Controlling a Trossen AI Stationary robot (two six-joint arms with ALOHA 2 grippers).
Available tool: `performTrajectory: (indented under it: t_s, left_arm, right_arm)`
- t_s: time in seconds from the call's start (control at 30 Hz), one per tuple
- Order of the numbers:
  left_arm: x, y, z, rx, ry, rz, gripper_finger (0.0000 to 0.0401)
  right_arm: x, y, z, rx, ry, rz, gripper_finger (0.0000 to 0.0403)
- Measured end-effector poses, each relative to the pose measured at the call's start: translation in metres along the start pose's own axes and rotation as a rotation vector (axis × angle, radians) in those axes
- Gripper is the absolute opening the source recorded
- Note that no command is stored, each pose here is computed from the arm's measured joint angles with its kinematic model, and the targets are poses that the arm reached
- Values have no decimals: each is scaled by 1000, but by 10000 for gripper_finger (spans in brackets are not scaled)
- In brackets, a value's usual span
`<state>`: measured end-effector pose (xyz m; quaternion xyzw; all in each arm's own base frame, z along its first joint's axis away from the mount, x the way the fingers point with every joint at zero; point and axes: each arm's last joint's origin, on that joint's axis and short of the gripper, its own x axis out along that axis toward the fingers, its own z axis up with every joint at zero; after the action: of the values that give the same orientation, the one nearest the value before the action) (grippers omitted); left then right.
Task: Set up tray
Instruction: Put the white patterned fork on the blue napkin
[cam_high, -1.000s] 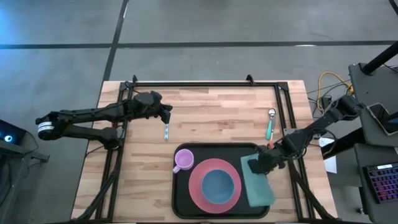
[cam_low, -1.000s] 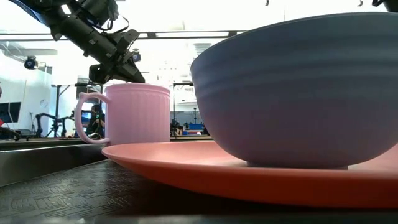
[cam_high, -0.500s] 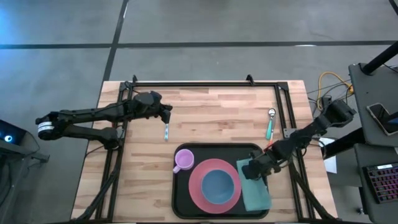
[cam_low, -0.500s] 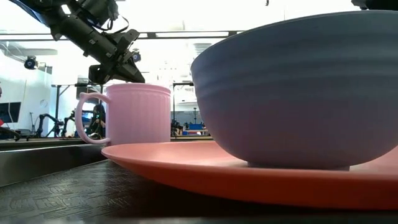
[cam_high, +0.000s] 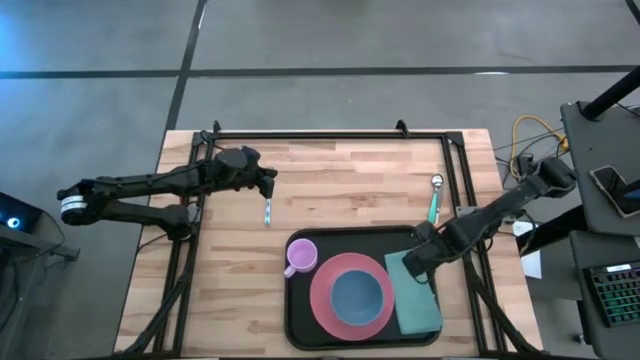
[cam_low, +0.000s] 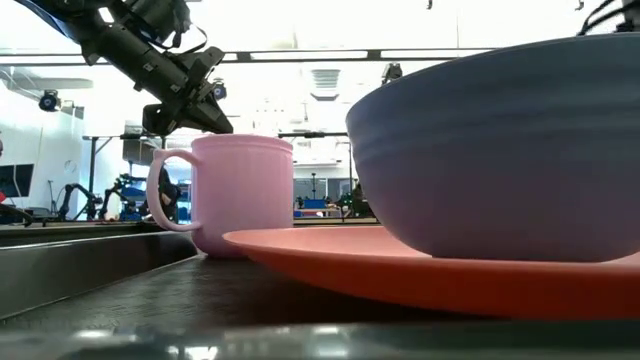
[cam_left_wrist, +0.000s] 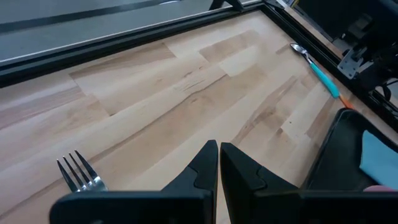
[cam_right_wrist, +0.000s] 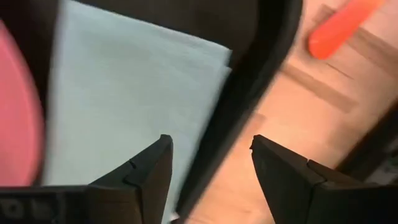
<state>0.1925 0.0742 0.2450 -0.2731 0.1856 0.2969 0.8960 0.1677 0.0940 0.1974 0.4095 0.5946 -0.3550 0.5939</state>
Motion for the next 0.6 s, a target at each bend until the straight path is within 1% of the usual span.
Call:
performTrajectory:
  t_s: [0.1,0.23,0.3,0.43,0.6]
  left_arm:
    - [0,0,0,0,0,0,0]
    - [0,0,0,-11,0,0,0]
    - [0,0,0,-37,0,0,0]
    - [0,0,0,-53,1,0,0]
    - [0,0,0,-67,1,0,0]
  right_arm:
    - [-9,-4,10,85,-25,42,206]
    - [-18,-20,26,290,-97,0,206]
    - [-23,-28,36,353,-113,-7,206]
    - [-28,-36,63,361,-143,1,206]
    - [-19,-45,101,315,-122,-102,206]
